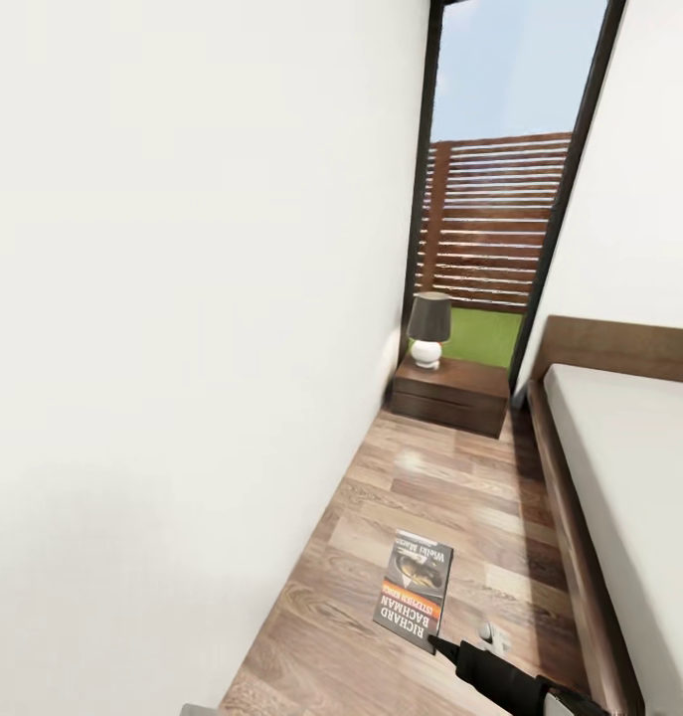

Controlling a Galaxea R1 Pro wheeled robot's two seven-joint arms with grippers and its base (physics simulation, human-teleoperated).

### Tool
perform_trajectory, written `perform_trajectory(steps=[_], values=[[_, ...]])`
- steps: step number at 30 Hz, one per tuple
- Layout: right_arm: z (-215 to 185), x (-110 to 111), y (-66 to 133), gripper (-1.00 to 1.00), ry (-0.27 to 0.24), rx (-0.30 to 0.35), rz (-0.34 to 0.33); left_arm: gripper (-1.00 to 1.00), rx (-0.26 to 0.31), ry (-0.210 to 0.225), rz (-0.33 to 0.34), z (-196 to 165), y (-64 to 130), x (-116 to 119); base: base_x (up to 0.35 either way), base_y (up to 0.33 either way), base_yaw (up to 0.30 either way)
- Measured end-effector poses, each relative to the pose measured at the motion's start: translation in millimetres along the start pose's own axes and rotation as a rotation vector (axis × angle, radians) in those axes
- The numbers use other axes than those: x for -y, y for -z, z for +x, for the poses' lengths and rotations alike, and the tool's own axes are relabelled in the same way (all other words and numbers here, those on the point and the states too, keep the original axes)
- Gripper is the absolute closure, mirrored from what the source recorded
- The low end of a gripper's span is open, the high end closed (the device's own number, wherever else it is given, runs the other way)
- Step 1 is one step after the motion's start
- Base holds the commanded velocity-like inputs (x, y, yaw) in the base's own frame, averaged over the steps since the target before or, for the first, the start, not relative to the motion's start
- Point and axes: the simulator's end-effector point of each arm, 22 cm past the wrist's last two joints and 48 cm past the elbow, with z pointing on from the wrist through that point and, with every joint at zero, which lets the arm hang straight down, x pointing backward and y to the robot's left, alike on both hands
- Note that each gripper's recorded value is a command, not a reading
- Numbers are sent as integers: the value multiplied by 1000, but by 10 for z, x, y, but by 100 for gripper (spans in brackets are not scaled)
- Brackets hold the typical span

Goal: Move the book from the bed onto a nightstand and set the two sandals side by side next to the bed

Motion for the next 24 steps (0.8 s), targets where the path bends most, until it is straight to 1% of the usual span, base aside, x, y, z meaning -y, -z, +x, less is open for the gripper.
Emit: perform_trajectory(steps=[21, 24], values=[[3, -1, -1, 100, 2, -2, 0, -100, 0, 0, 0, 0, -1, 2, 1, 0, -281], [6, -1, 0, 100, 2, -3, 0, -100, 0, -1, 0, 0, 1, 2, 108, 0, -282]])
